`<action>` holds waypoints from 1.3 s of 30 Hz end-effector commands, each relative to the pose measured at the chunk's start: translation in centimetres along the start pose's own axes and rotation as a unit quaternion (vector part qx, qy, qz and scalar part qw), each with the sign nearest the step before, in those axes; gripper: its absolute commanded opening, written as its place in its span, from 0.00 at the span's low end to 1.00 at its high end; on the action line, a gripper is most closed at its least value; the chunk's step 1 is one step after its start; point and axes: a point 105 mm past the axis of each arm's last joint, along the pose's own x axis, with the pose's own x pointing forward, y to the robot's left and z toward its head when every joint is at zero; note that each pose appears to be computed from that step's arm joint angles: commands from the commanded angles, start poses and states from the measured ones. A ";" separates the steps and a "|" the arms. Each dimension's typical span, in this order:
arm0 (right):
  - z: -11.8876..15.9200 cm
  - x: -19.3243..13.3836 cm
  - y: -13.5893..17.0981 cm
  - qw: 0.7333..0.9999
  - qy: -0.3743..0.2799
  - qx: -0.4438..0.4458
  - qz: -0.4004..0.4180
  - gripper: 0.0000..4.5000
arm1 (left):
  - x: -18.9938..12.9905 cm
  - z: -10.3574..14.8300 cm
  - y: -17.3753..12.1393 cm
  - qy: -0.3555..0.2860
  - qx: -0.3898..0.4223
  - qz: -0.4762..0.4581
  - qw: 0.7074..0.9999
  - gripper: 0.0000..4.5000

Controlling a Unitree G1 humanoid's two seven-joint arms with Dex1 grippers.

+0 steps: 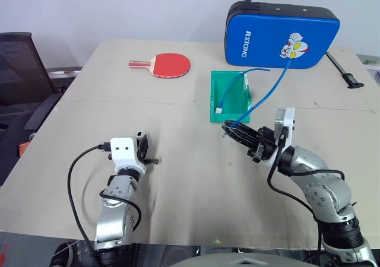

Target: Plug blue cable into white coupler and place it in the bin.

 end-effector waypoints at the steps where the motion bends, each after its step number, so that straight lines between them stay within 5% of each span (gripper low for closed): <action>1: 1.7 1.3 1.0 0.999 -0.027 -0.032 0.029 0.00 | 0.0 2.2 -4.9 -0.048 -0.013 -0.119 0.992 0.06; 5: 1.0 3.6 0.0 0.992 -0.006 -0.121 0.033 0.00 | 0.1 7.1 -10.0 -0.147 0.045 -0.224 0.962 0.06; 12: 1.7 7.4 -1.2 0.981 -0.046 -0.190 0.010 0.00 | 0.5 10.9 -12.6 -0.218 0.101 -0.241 0.940 0.06; 19: 3.4 8.7 -1.9 0.971 -0.103 -0.215 -0.027 0.00 | -0.2 10.9 -13.4 -0.227 0.124 -0.249 0.933 0.06; 39: -1.1 7.6 -1.8 0.979 -0.002 -0.203 -0.020 0.00 | -0.2 9.7 -12.4 -0.204 0.115 -0.233 0.944 0.06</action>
